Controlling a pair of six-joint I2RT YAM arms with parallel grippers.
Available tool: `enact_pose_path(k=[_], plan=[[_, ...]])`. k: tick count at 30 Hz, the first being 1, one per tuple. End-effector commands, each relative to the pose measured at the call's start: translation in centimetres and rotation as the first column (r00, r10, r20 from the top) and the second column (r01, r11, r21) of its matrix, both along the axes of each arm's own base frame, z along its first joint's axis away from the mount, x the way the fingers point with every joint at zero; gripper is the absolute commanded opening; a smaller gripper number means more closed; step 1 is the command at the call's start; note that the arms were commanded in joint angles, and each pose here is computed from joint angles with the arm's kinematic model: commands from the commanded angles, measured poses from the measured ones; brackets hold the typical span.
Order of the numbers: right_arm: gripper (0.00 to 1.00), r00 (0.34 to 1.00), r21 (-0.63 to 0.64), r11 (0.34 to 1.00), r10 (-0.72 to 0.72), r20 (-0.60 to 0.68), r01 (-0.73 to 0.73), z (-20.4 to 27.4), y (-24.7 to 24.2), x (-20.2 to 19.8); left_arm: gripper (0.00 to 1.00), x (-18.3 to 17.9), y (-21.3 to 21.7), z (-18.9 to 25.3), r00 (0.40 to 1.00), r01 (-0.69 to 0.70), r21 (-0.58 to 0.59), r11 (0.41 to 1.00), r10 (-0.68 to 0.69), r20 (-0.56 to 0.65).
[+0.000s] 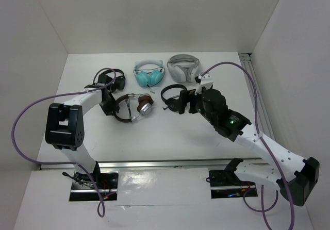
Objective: Wrap the headphones
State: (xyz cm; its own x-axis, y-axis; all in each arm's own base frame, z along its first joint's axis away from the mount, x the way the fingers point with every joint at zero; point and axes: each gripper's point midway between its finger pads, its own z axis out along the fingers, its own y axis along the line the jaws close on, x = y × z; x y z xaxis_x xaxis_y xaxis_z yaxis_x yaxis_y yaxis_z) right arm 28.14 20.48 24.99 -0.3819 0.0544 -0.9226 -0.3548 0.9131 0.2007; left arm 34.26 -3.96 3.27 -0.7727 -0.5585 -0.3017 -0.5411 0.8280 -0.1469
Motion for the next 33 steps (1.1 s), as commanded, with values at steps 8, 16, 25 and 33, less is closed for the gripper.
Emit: enact_pose_path(k=[8, 16, 25, 33], plan=[[1.0, 0.994, 0.095, 0.992, 0.076, 0.083, -0.084, 4.3, 1.2, -3.7, 0.45, 1.8, -1.4, 3.5, 0.991, 0.015, -0.113, 0.994, 0.0, 0.131], [1.0, 0.994, 0.057, 0.994, 0.089, 0.065, -0.093, 4.7, 1.4, -5.6, 1.0, 1.1, -0.4, 9.2, 0.96, 0.001, -0.074, 0.997, 0.02, 0.278], [1.0, 0.999, -0.038, 0.998, -0.052, 0.007, 0.052, 5.2, -2.3, -6.5, 1.0, -6.1, -1.2, 20.7, 0.818, 0.175, -0.004, 0.985, -0.143, 0.557], [1.0, 0.996, 0.039, 0.997, -0.068, 0.05, 0.066, 11.6, -5.7, -8.6, 1.0, -18.3, -2.2, 28.4, 0.581, 0.353, 0.086, 0.932, -0.29, 0.76]])
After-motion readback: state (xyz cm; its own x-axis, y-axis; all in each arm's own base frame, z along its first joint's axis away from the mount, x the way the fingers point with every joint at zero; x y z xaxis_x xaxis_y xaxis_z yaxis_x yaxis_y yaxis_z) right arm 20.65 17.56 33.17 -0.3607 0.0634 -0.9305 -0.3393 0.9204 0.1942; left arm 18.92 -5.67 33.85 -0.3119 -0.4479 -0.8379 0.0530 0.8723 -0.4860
